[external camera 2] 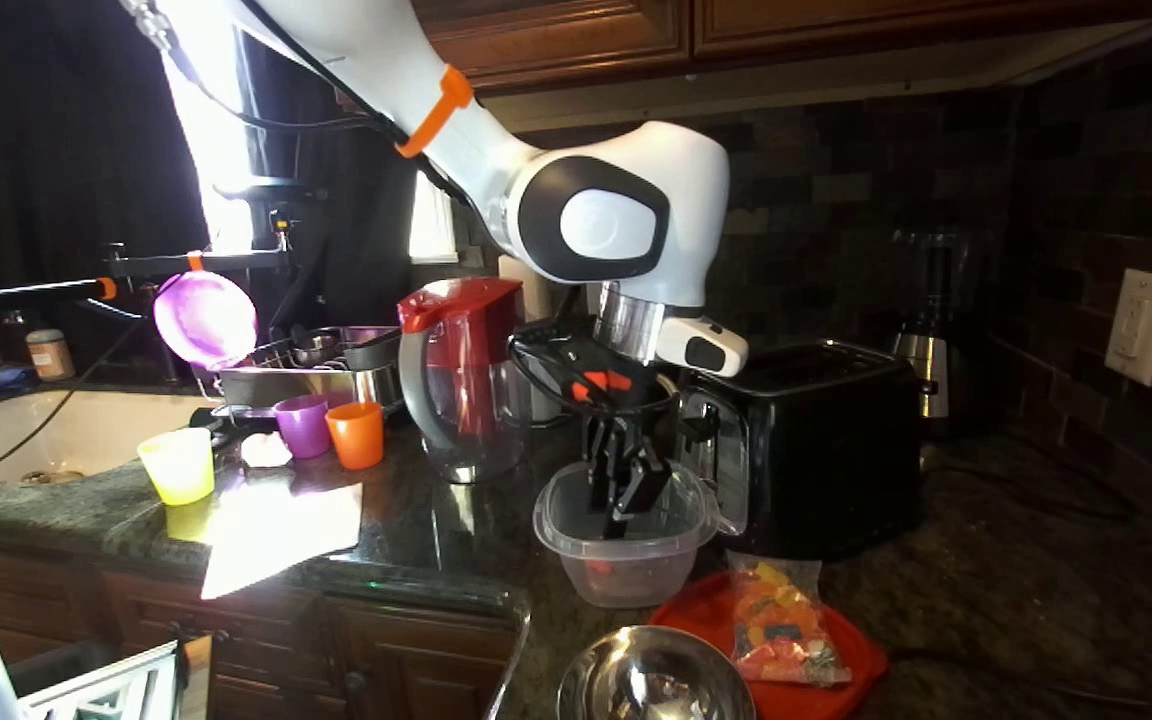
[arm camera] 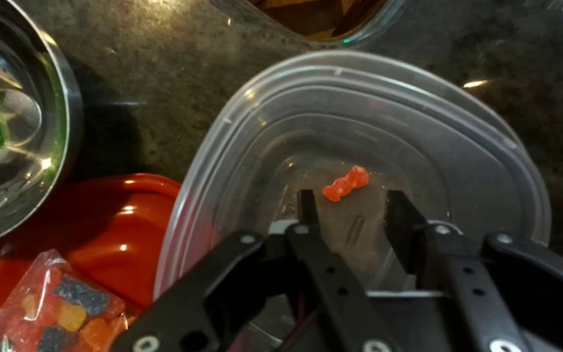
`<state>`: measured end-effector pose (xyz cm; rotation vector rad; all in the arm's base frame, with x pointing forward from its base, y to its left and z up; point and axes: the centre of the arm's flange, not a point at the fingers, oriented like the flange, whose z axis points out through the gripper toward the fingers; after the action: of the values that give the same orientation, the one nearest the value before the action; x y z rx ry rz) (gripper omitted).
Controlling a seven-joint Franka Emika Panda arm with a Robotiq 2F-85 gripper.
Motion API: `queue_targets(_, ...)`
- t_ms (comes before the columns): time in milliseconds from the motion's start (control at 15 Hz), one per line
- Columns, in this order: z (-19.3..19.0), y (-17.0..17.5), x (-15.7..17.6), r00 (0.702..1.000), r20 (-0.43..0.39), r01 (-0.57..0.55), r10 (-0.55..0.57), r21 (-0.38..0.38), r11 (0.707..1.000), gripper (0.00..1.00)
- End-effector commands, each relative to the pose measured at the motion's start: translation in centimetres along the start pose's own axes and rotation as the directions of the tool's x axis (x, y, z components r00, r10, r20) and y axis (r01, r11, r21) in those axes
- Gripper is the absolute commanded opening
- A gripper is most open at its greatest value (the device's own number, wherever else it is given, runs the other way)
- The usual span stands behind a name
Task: Move the items from the transparent bowl to the silver bowl
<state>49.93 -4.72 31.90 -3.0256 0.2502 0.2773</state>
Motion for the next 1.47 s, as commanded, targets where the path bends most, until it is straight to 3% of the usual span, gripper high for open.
queue_targets(0, 1.2, -0.2, 0.6, 0.998, 0.019, -0.052, 0.052, 0.013, 0.999, 0.41)
queue_targets(733, 3.5, 0.2, 1.1, 0.991, 0.061, -0.122, 0.122, 0.003, 0.992, 0.4)
queue_targets(1133, 4.1, 0.0, 1.9, 0.986, 0.067, -0.156, 0.156, -0.004, 0.988, 0.45)
queue_targets(1400, 4.5, -0.2, 2.4, 0.982, 0.071, -0.175, 0.175, -0.01, 0.985, 0.41)
